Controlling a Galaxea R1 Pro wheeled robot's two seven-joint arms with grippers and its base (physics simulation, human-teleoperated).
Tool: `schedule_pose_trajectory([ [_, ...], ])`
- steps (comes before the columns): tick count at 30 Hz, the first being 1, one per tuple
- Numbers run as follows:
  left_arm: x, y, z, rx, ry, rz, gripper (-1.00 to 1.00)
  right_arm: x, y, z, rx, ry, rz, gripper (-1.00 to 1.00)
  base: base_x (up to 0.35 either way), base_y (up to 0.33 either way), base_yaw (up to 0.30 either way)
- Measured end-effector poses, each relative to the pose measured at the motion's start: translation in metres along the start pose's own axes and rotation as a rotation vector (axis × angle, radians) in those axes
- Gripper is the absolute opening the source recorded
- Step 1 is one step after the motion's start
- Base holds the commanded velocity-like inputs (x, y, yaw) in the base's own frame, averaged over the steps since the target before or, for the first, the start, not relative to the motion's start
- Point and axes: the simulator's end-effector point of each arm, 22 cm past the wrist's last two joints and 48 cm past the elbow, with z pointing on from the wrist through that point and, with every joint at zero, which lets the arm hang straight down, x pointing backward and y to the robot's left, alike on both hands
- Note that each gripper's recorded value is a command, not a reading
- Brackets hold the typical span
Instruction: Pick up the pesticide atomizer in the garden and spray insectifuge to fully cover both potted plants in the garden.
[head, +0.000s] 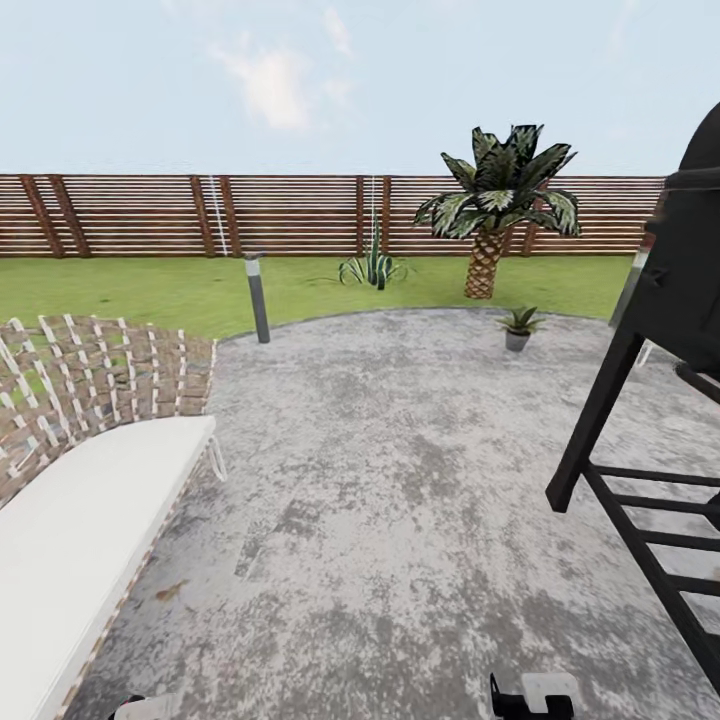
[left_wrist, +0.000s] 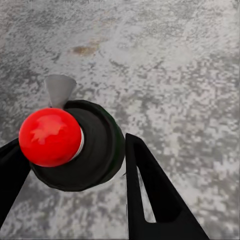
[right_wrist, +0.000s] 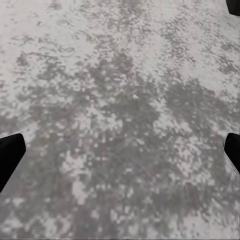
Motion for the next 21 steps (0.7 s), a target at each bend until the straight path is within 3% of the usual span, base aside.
schedule_pose_trajectory([
  [21,0.0007,0.0001,-0.0002,0.000,0.002,0.000,-1.00,0.0001,0.0000,0.0000,0.000,0.001,0.000,1.00,0.337,0.000,0.000],
])
